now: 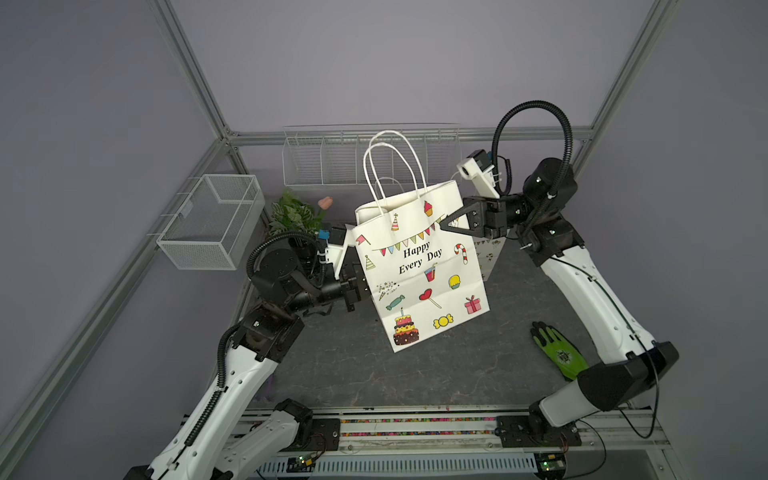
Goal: Put away the paper bag
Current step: Press the paper bag.
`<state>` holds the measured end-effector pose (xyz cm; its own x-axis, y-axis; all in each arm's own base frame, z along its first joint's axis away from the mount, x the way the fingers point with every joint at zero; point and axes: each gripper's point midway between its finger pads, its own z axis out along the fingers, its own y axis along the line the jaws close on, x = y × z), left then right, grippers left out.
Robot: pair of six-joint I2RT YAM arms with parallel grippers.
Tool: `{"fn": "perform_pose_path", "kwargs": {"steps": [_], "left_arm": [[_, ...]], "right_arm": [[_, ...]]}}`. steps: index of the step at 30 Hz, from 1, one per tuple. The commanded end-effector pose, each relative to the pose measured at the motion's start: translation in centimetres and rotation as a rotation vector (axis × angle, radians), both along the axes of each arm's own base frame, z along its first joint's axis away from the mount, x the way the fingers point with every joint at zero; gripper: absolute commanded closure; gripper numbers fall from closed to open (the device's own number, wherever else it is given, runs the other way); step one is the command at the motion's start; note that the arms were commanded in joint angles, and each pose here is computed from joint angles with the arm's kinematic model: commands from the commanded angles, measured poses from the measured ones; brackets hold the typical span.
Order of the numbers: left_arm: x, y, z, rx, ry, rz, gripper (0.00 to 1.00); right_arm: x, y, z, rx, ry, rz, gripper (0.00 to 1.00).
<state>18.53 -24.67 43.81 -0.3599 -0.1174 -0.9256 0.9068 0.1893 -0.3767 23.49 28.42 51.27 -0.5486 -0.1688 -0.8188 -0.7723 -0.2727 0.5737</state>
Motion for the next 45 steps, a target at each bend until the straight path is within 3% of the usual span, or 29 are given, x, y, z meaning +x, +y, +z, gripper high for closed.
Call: {"fn": "perform_pose_path", "kwargs": {"steps": [1, 4, 14, 19, 25, 30, 37, 38, 39, 42, 45], "left_arm": [[0.2, 0.3, -0.4, 0.012, 0.012, 0.037, 0.98], [0.4, 0.6, -0.1, 0.000, 0.018, 0.061, 1.00], [0.2, 0.2, 2.2, -0.099, 0.058, 0.012, 1.00], [-0.2, 0.0, 2.8, -0.125, 0.078, -0.025, 1.00], [-0.3, 0.3, 2.3, -0.080, 0.087, -0.001, 1.00], [-0.4, 0.2, 2.7, -0.100, 0.093, -0.014, 1.00], [-0.5, 0.4, 2.4, -0.088, 0.097, -0.001, 1.00], [-0.6, 0.5, 2.3, -0.082, 0.098, 0.003, 0.95], [-0.7, 0.6, 2.3, -0.077, 0.094, 0.008, 0.82], [-1.3, 1.1, 2.3, -0.057, 0.075, 0.027, 0.29], [-1.7, 2.8, 3.0, -0.026, 0.026, 0.127, 0.05]], "right_arm": [[0.1, 0.1, 0.5, 0.017, 0.004, -0.049, 0.93], [-0.2, -0.1, -0.2, 0.018, 0.009, -0.074, 0.91], [-3.0, -0.1, -3.8, 0.010, -0.008, -0.051, 0.42], [-4.5, -0.2, -4.6, -0.001, -0.033, -0.018, 0.36], [-5.7, -0.7, -5.2, -0.016, -0.046, -0.021, 0.53], [-5.7, -0.6, -6.5, -0.035, -0.028, -0.034, 0.78], [-6.0, -0.9, -6.2, -0.038, -0.046, -0.061, 0.92], [-6.0, -0.9, -6.2, -0.042, -0.046, -0.070, 0.93], [-6.1, -1.0, -6.1, -0.044, -0.048, -0.074, 0.93], [-6.3, -1.3, -5.9, -0.042, -0.050, -0.079, 0.93], [-6.8, -1.8, -5.4, -0.029, -0.059, -0.065, 0.93]]}}
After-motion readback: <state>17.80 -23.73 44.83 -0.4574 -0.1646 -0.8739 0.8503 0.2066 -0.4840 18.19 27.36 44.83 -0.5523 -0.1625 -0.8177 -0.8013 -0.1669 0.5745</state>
